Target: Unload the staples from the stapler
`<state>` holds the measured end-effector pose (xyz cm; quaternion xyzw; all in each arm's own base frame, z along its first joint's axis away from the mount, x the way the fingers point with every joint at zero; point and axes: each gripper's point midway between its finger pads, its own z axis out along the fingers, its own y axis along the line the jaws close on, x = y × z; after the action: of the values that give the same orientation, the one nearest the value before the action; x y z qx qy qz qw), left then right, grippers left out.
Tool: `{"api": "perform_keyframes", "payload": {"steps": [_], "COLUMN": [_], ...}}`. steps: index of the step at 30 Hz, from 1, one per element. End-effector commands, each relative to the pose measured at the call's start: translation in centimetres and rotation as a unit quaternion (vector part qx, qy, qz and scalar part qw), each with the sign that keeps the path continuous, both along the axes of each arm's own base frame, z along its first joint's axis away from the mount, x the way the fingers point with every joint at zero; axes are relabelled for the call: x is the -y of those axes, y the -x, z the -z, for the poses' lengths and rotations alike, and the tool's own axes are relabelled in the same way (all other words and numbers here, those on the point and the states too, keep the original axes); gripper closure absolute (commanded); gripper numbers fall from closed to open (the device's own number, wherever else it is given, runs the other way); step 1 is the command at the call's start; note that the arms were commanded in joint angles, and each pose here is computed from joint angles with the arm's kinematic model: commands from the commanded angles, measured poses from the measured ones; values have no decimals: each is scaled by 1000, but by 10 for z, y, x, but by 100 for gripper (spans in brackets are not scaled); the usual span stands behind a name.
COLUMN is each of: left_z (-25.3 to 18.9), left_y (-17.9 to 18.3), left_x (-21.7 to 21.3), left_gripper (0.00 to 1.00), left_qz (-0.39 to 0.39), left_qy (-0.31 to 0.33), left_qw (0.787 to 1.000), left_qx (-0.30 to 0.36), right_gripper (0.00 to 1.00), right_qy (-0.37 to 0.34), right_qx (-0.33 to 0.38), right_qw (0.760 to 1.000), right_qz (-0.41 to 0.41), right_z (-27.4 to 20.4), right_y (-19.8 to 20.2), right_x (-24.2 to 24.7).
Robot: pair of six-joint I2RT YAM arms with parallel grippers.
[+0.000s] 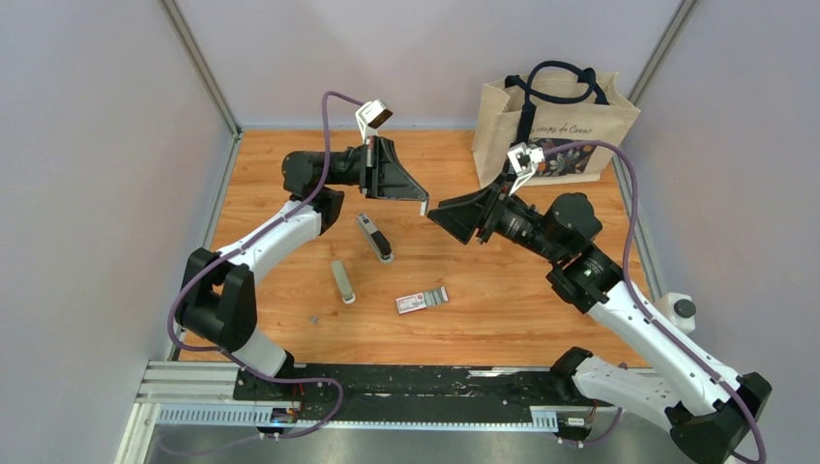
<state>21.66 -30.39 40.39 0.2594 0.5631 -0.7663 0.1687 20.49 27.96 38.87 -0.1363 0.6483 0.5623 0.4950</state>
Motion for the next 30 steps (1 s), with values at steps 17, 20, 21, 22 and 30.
{"api": "perform_keyframes", "payload": {"steps": [17, 20, 21, 22, 30], "left_z": [-1, 0, 2, 2, -3], "left_y": [6, 5, 4, 4, 3], "left_x": [-3, -3, -2, -2, -2], "left_gripper": [99, 99, 99, 99, 99], "left_qz": [-11, -15, -17, -17, -19], "left_qy": [8, 4, 2, 1, 5], "left_qw": [999, 999, 999, 999, 999], "left_qx": [38, 36, 37, 38, 46], "right_gripper": [59, 64, 64, 66, 64], "right_qy": [-40, -41, -42, -43, -38], "right_qx": [20, 13, 12, 10, -2], "right_qw": [999, 999, 999, 999, 999], "right_qz": [-15, -15, -16, -18, -23], "right_z": [-32, -31, -30, -29, -19], "right_y": [-8, -10, -10, -10, -8], "right_x": [-12, -14, -14, -15, -18]}}
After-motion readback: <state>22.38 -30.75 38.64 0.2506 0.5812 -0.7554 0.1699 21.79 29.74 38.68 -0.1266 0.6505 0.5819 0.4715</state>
